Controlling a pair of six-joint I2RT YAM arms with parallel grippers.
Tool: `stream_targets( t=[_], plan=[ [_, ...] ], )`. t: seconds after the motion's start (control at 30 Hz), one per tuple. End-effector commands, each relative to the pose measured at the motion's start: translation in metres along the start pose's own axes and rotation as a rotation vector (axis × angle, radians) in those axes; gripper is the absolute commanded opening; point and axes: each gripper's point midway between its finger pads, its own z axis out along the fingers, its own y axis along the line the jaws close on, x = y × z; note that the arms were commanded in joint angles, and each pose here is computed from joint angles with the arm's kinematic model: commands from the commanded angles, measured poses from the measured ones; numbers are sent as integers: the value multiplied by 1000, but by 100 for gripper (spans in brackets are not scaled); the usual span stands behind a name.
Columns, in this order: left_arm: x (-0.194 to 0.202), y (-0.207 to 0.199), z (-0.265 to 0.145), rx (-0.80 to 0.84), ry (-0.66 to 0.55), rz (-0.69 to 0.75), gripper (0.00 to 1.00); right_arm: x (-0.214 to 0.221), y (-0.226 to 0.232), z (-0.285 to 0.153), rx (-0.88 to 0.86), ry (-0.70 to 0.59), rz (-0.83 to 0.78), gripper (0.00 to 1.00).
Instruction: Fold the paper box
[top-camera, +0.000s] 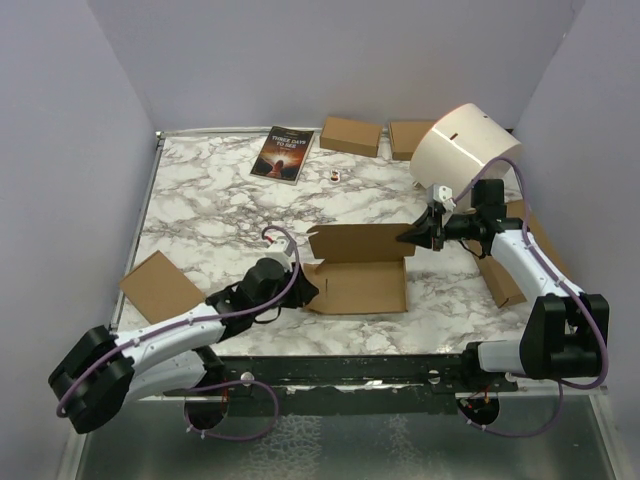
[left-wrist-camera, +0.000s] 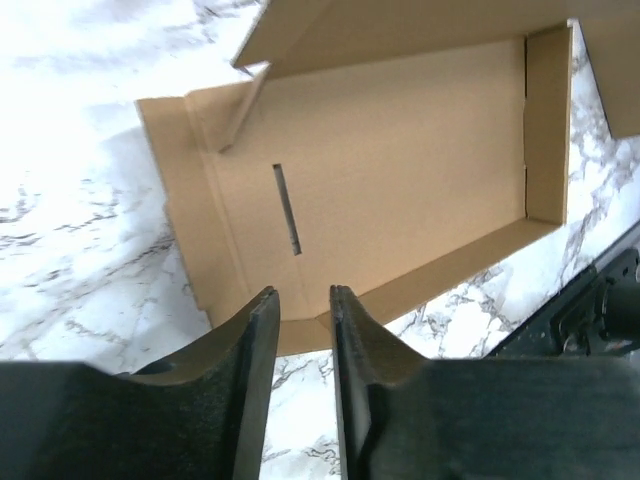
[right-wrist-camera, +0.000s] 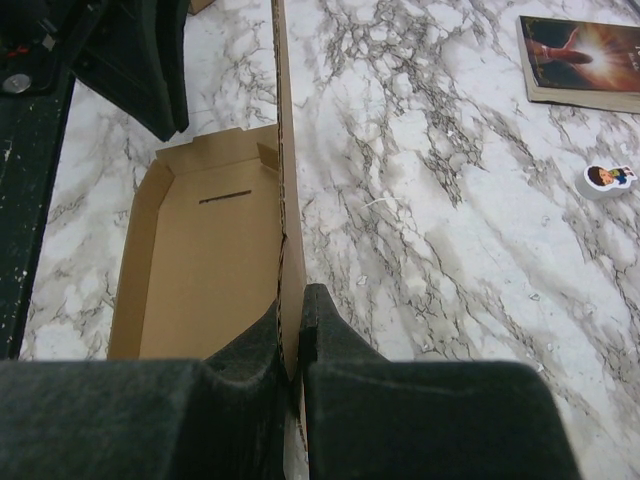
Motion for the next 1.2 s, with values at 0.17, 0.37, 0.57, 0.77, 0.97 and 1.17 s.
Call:
stream_targets(
  t=[0.17,0.37,0.57,0.77,0.97,1.17],
  plan=[
    [-23,50,-20,-144,-115,62,58,-3,-3,0,4,2,-3,1],
    [-23,55,-7,-66,-75,-11,57,-3,-2,1,0,-1,-2,1],
    [-13,43,7,12,-10,-43,48,-2,-2,1,-1,-2,-2,1],
    [-5,41,14,43,18,-72,29,-2,-2,1,-4,-4,0,1],
    [-3,30,17,98,42,-103,6,-3,-1,1,-7,-8,1,1],
    [-8,22,16,116,38,-154,2,-3,0,2,-12,-13,3,1]
  ],
)
